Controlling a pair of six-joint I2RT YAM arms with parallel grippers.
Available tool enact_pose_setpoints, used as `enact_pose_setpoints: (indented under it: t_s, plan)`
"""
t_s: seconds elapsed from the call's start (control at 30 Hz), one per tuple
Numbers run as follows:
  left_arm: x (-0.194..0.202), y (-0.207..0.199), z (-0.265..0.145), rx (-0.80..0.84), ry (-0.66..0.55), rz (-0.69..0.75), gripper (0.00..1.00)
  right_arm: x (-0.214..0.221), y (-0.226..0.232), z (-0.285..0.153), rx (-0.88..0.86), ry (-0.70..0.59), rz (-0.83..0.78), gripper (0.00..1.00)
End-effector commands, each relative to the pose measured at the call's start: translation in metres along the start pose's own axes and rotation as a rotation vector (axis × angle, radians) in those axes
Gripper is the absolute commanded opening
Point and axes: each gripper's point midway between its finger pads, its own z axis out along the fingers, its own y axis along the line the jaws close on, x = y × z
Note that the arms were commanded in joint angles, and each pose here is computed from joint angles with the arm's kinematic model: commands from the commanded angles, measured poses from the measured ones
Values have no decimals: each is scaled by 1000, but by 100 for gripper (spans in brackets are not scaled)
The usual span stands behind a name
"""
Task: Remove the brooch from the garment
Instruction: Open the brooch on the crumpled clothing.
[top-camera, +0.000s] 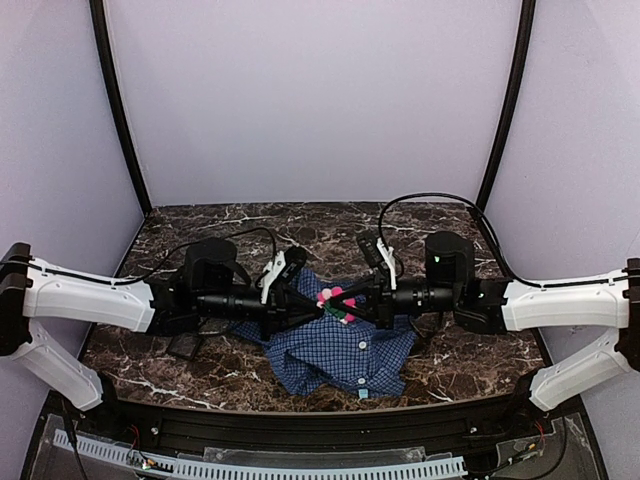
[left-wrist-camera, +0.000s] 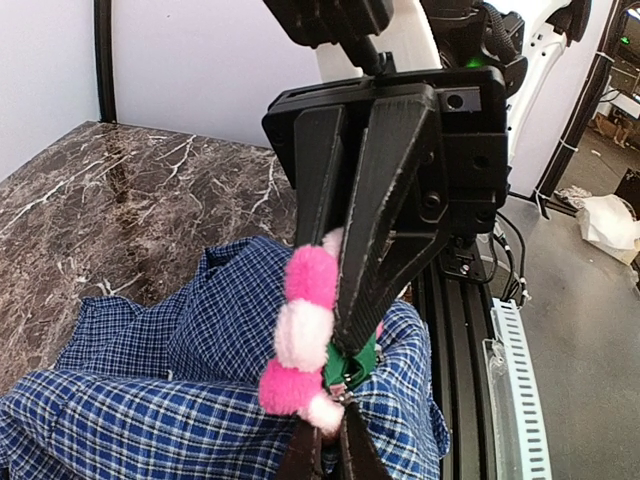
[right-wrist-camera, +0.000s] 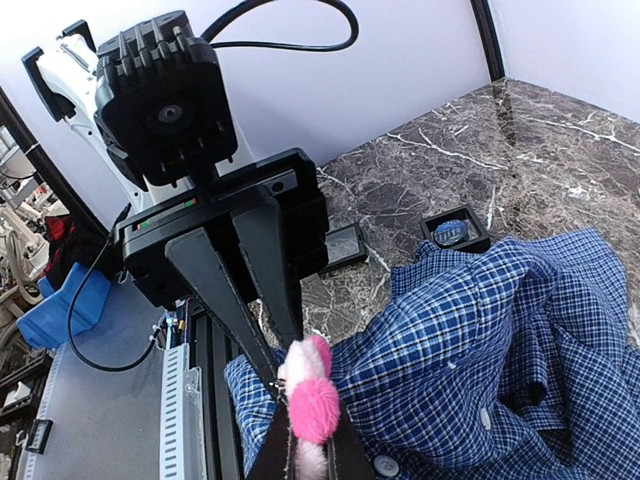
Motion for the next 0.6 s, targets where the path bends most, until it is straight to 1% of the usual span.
enact_pose_setpoints:
  t_s: [0.0,0.03,0.07,0.13,0.2,0.23,0.3,0.33,0.43,0.57]
  plan:
    - [-19,-19,-3,92,-82,35,1,3,-5,1,11,-13,2,0]
    - [-18,-20,-4,91,-83,31,1,4,-7,0,24,-12,1,0]
    - [-19,-18,-5,81,-83,18,1,3,-8,-1,36,-15,-5,5]
    - [-16,-13,-6,56,-72,-13,1,4,-8,-4,47,-20,-20,21]
    - [-13,-6,-7,23,-56,-53,1,4,-10,-7,62,-21,-35,33]
    - [-9,-1,-7,2,-36,-72,1,4,-10,-8,72,-17,-44,38]
    - [-3,4,-6,-28,-7,-102,1,5,-12,-9,87,-9,-61,45]
    - [-2,6,-6,-38,-2,-114,1,6,-12,-9,92,-4,-70,47]
    - [3,13,-6,-76,21,-139,1,8,-10,-7,93,15,-90,47]
    - [2,16,-7,-89,27,-164,1,16,-4,2,75,52,-109,50]
